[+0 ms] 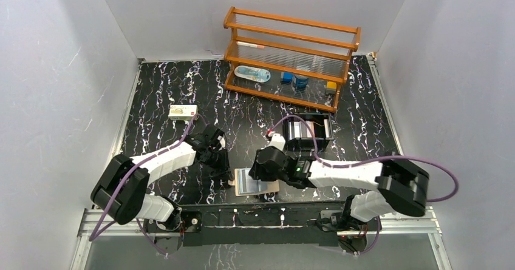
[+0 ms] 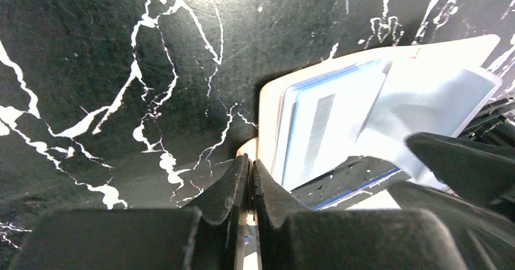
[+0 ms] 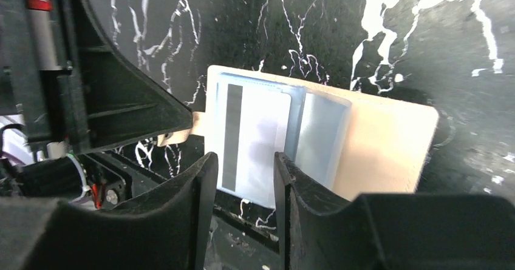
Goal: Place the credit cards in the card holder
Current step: Insert the credit card into the card holder.
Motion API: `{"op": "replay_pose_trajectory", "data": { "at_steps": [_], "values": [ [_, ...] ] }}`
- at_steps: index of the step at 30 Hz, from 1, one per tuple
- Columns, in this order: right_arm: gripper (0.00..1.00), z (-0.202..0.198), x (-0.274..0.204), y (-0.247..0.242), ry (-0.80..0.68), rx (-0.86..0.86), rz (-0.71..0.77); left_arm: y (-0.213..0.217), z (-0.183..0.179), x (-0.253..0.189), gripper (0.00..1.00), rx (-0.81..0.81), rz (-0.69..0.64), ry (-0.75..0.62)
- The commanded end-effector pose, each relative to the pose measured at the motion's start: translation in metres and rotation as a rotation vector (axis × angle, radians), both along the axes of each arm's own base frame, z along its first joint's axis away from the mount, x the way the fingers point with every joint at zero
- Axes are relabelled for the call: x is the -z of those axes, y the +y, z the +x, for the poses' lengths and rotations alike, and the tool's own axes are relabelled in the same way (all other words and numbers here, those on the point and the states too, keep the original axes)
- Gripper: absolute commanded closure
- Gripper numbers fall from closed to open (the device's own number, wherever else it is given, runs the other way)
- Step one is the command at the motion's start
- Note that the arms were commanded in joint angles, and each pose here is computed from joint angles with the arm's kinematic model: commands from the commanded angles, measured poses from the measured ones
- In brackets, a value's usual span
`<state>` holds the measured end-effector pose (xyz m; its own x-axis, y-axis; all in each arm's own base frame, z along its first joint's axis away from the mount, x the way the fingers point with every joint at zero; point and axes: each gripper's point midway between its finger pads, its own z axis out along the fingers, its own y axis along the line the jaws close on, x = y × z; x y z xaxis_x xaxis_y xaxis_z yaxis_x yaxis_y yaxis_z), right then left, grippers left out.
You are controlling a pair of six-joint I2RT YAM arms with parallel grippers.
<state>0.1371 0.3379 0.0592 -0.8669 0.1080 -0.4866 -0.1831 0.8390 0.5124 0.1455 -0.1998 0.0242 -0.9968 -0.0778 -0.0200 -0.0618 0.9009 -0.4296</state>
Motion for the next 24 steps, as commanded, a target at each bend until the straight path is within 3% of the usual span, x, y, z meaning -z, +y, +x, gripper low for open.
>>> {"op": "replay_pose_trajectory", "data": {
  "at_steps": [1, 5, 18, 24],
  "values": [
    [0.51, 0.008, -0.025, -0.030, -0.095, 0.039, -0.052, -0.008, 0.002, -0.021, 0.95, 0.002, -0.047, -0.026],
    [0.33, 0.004, -0.019, -0.045, -0.083, 0.072, -0.045, -0.010, 0.003, -0.022, 0.98, 0.016, -0.060, -0.032],
    [0.16, 0.001, 0.011, -0.074, -0.003, 0.212, 0.047, -0.013, 0.001, -0.021, 0.98, 0.034, -0.079, -0.026],
    [0.17, 0.000, 0.011, -0.067, 0.008, 0.206, 0.107, -0.015, 0.000, -0.018, 0.98, 0.041, -0.089, -0.015]
  ]
}}
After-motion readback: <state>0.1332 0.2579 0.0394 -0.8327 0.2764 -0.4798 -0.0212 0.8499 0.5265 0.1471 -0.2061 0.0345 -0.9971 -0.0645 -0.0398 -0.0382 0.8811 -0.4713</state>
